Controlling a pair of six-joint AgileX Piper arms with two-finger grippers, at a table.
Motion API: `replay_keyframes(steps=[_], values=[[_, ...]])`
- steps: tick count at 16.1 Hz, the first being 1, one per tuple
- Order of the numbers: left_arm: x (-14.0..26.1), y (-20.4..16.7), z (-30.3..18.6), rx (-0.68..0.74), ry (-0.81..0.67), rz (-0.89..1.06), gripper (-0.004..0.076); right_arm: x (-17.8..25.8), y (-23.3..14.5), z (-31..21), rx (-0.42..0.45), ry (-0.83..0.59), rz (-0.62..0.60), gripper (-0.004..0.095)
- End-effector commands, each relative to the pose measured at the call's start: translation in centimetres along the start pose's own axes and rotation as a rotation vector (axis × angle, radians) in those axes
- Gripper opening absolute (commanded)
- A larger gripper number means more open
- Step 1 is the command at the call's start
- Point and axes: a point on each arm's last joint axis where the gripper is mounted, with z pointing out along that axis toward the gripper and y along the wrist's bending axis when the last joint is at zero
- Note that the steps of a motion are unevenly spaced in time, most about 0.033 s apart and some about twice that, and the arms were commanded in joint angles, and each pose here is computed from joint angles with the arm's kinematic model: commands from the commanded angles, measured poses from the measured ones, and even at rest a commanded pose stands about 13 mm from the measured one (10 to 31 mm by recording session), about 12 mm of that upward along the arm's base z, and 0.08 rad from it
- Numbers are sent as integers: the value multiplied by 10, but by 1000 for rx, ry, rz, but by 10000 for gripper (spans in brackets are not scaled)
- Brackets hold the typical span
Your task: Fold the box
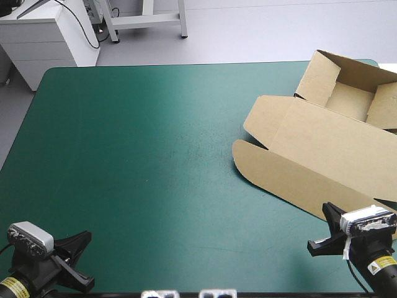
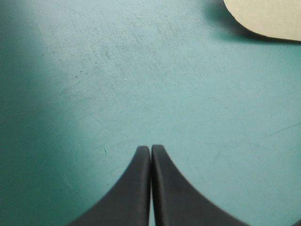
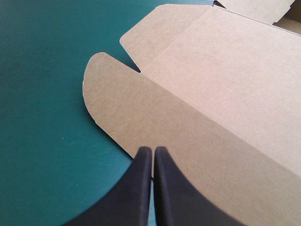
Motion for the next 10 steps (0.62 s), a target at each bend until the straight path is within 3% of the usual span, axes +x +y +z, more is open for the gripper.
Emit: replay_keyframes(steps=[1, 10], values=[[-12, -1, -2, 5, -69, 24, -8, -5, -1, -8, 30, -115, -32, -1], [4, 0, 0, 9, -100, 24, -8, 7, 0, -12, 26, -51, -52, 0]])
